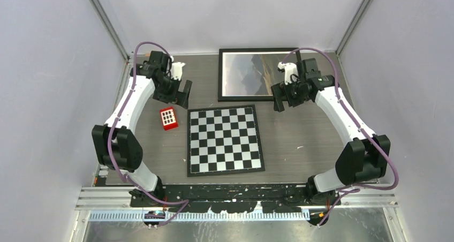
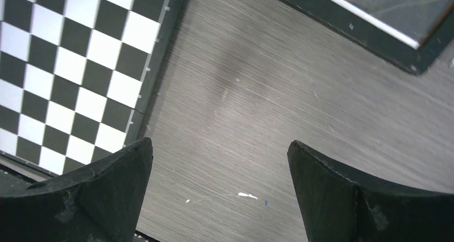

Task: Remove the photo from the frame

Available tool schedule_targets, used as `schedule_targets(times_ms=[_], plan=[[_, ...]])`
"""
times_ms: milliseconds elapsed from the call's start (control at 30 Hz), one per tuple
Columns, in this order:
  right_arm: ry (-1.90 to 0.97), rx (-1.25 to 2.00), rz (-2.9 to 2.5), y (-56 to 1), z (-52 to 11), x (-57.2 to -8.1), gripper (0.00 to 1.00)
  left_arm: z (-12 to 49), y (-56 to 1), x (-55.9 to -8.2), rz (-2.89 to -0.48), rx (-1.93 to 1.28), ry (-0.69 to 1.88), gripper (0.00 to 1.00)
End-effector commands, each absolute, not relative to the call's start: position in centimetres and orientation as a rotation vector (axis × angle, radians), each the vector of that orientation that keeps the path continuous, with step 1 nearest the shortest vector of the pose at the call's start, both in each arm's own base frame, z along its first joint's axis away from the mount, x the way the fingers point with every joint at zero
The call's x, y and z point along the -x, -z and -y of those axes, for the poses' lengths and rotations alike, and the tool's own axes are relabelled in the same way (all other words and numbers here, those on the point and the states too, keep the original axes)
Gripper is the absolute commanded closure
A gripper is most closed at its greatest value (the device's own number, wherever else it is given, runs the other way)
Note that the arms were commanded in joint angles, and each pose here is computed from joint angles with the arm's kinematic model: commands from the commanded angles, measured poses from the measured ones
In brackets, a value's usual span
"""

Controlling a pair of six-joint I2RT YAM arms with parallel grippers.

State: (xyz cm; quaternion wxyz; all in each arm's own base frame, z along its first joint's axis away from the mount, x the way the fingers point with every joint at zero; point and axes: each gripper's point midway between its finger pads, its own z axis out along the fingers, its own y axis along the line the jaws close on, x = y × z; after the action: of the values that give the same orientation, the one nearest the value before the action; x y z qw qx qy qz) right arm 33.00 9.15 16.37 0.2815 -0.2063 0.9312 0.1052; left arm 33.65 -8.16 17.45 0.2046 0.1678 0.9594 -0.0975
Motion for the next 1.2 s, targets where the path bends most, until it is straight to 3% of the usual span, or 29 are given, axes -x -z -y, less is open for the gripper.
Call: schedule_targets(times_ms=[0,200,700,1167], plan=[[-0.354,0.710,-2.383,-18.6,-13.4,-34.4,0.00,7.2,-19.8,-33.3,-2.626,-0.335,0.377,0.00],[-0.447,1.002,-2.283,-18.8,-22.1,-34.4,0.00,2.4,-21.3,-32.8,-2.581,-0.032,0.495,0.00],[-0.586,1.695,-1.822,-15.5,-47.0,-27.0,0.00,-4.0,-20.2,-27.8,-2.625,0.249,0.316,0.00],[-0.462,1.784,-1.747,-8.4,-55.0,-25.4,0.00,-4.2,-20.6,-27.1,-2.608,0.290,0.332,0.00]])
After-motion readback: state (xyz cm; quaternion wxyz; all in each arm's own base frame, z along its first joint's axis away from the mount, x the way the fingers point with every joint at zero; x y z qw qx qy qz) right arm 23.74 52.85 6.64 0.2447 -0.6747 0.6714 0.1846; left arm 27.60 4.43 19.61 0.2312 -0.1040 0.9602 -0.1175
